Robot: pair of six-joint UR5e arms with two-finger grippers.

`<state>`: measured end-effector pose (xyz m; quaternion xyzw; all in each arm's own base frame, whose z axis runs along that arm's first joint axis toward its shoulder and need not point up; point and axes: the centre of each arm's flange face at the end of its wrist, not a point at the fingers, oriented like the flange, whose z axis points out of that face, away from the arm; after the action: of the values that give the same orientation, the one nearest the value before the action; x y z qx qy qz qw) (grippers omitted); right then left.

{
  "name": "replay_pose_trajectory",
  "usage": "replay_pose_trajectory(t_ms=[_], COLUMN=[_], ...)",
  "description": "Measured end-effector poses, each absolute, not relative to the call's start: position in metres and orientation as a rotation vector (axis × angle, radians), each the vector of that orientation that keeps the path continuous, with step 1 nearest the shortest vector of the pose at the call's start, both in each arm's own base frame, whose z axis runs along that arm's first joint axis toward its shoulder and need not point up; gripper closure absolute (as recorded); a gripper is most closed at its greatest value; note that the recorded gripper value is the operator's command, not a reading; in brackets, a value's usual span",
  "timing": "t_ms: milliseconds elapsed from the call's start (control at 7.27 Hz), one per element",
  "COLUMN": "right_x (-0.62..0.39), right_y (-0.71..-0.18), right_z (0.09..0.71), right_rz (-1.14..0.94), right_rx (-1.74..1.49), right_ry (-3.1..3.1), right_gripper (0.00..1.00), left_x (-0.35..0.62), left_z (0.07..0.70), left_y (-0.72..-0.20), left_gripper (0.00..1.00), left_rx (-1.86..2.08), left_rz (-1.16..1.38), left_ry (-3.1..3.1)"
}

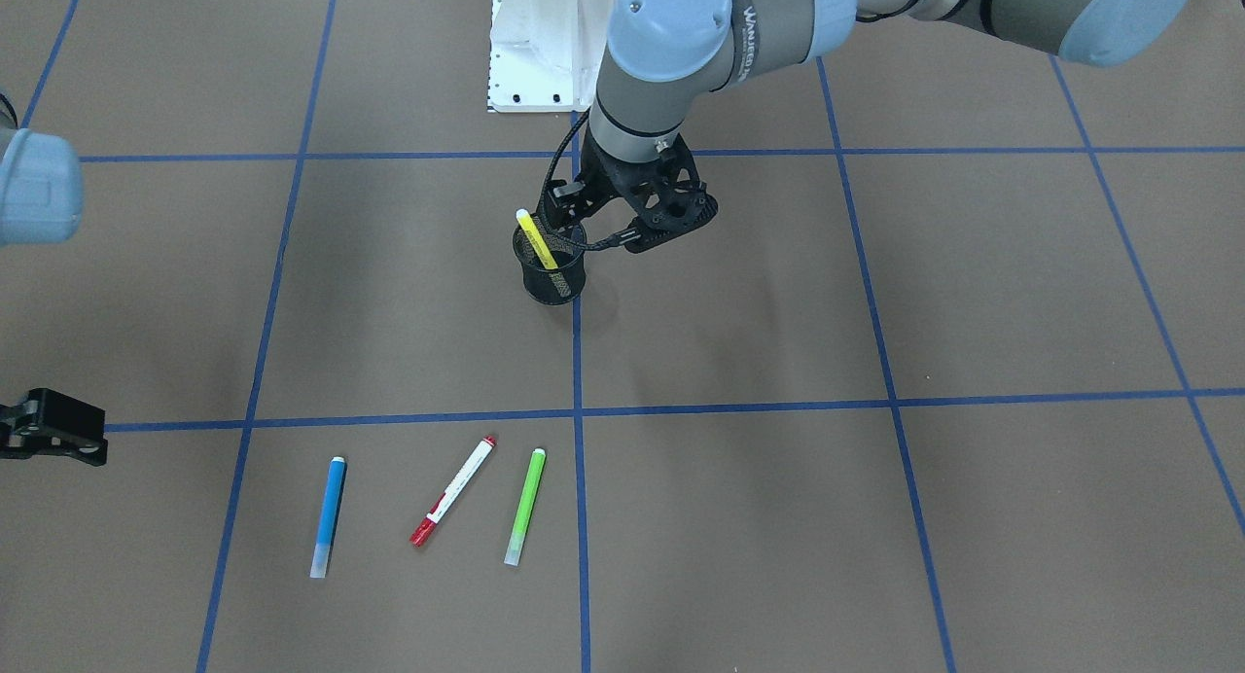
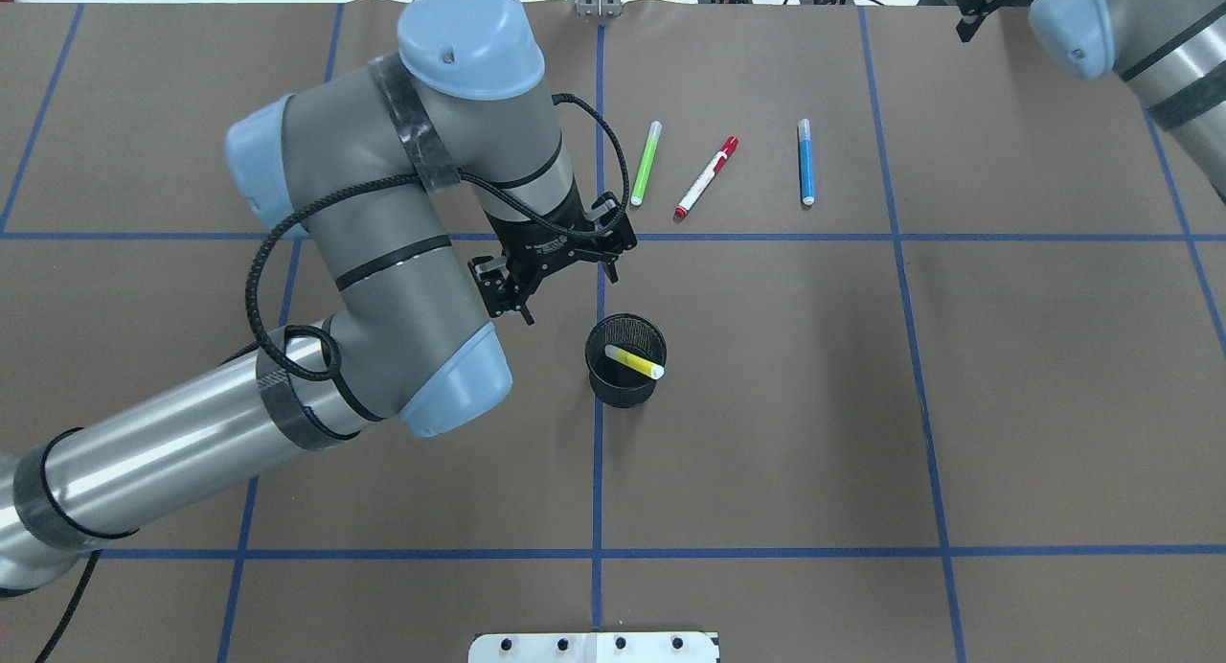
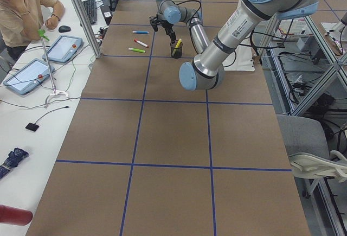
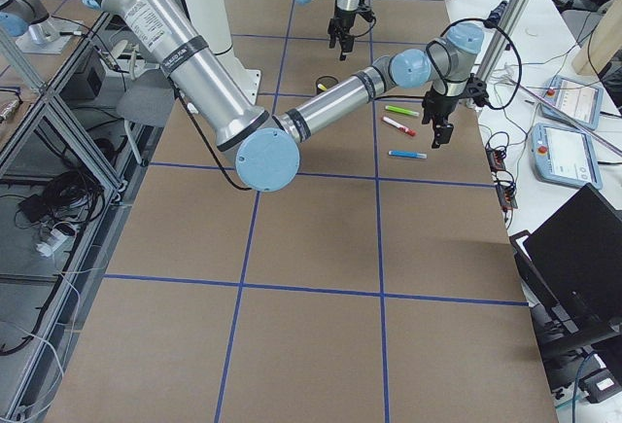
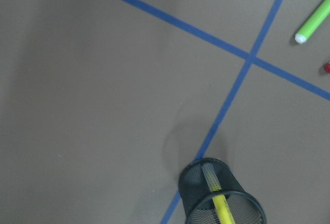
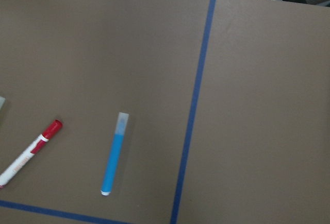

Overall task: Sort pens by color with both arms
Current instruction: 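Raise the right gripper away while the left gripper moves over the cup, then lower the left gripper into the cup and grasp the yellow highlighter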

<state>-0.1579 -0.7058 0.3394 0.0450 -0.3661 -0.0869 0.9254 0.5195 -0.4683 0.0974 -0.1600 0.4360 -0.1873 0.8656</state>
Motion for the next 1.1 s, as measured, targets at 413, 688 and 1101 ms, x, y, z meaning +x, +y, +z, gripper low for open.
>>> replay_pose_trajectory(t_ms=[413, 688, 1101], right_x=[-0.117, -0.11, -0.11], right_y=[-0.702, -0.701, -0.701], right_z=[0.375, 0.381, 0.383], right_rz=[-0.207, -0.21, -0.21], right_rx=[0.072, 0.072, 0.071], right_ry=[-0.733, -0.734, -0.731], right_gripper=[0.01, 0.01, 0.01], left_x=[0.578, 0.601, 0.609], left_z=[0.093, 0.101, 0.089], left_y=[-0.455, -0.457, -0.452], left_gripper=[0.07, 0.23, 0.47], left_rx=[-0.354, -0.357, -0.349], left_rz=[-0.447, -0.472, -0.463], left_ry=[0.904, 0.913, 0.935])
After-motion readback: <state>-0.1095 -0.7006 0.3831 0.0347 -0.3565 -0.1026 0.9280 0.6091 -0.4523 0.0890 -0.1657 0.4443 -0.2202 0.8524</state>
